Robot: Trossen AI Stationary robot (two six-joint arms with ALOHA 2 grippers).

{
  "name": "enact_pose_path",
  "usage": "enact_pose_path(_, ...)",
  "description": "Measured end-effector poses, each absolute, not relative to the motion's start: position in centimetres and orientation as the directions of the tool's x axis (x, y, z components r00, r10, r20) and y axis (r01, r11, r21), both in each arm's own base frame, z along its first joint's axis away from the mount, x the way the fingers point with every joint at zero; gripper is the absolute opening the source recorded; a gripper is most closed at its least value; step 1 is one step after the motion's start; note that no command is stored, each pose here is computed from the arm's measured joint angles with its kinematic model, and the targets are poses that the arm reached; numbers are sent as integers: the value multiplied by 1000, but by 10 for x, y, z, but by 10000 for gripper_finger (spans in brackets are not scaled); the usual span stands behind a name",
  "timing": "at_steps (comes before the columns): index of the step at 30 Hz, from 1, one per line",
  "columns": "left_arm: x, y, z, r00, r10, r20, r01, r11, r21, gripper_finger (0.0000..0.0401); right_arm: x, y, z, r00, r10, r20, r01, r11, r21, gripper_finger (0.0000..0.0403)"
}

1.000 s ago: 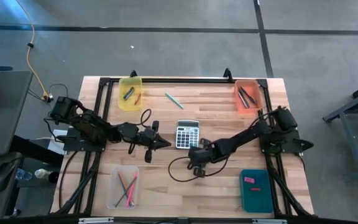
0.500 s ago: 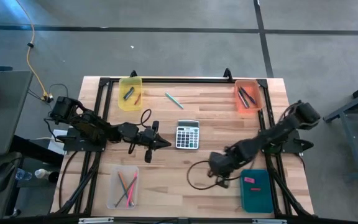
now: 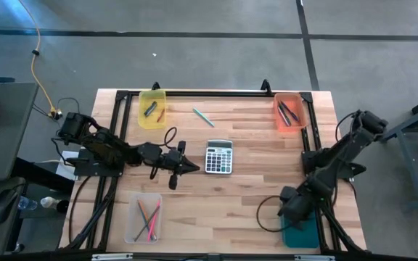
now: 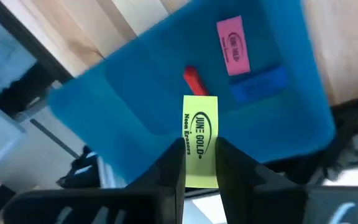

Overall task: Sort crayons/erasers/pens/pencils in bins
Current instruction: Put the light green eraser into the blue bin

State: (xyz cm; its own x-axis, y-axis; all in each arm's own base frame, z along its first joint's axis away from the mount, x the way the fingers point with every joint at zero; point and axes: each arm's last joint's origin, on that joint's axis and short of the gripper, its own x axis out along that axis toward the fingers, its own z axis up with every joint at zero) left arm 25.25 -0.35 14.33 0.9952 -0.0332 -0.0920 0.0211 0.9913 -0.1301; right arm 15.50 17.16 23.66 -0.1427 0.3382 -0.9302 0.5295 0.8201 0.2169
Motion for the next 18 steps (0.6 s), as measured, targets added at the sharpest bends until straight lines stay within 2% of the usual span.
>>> enact_pose_path(11, 252, 7, 143, 996, 7, -91, -18, 992, -128, 0, 140, 167, 165, -96, 373, -923, 541, 798, 266, 56)
enact_pose_path(15, 252, 10, 143, 996, 21, -91, -32, 992, -121, 0, 136, 162, 156, -83, 336, -938, 572, 787, 231, 60)
enact_pose_path(18, 252, 11, 144, 996, 25, -89, -35, 992, -121, 0, 137, 164, 159, -78, 337, -938, 572, 786, 235, 81)
